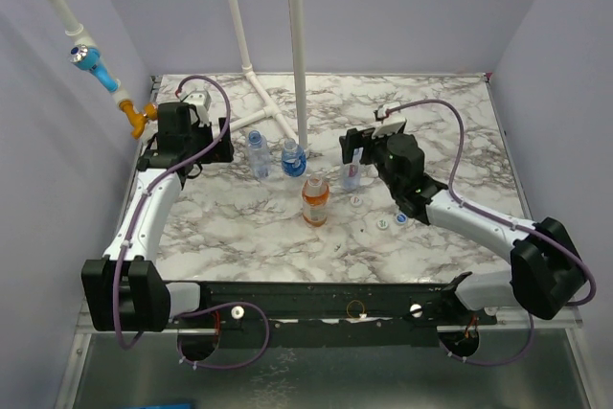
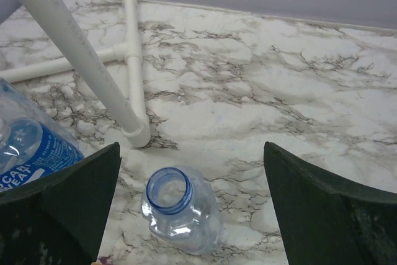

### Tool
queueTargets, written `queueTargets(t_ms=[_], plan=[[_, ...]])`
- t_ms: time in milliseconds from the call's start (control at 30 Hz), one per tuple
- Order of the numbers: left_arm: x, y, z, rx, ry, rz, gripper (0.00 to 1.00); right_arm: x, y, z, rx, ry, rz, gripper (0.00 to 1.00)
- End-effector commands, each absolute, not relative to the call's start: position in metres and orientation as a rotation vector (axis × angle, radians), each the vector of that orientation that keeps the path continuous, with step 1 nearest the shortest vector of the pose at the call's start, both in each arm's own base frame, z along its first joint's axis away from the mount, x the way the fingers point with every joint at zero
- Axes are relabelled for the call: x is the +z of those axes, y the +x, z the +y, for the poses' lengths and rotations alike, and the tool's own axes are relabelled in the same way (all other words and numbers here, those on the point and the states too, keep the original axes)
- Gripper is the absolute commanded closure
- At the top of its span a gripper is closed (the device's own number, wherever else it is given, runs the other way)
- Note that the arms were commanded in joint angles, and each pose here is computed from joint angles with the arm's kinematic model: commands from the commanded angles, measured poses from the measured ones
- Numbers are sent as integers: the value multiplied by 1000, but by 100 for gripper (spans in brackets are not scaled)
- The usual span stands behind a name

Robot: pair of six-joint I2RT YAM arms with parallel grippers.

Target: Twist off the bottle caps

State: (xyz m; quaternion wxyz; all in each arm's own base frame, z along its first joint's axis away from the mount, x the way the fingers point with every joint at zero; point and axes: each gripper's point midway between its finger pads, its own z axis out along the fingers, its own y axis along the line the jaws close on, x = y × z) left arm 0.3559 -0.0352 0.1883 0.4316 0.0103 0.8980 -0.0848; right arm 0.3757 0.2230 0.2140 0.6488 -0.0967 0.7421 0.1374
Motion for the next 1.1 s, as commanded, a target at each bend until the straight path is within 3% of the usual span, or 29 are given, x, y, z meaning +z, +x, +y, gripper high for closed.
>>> queueTargets(t_ms=[0,233,567,867,1067], plan=[[181,366,-27,-171,-18,2224,1,239,375,224,337,-201,1691,0],[165,375,-26,-160,27,2201,1,275,383,189,339,-63,1697,0],[155,411,22,-142,-49,1993,1,261,415,25,239,369,1715,0],[126,416,19,-183,-46,1882,1,200,420,-84,-193,669,1711,0],[105,415,17,-221,-109,1853,1,154,412,-101,-320,603,1690,0]])
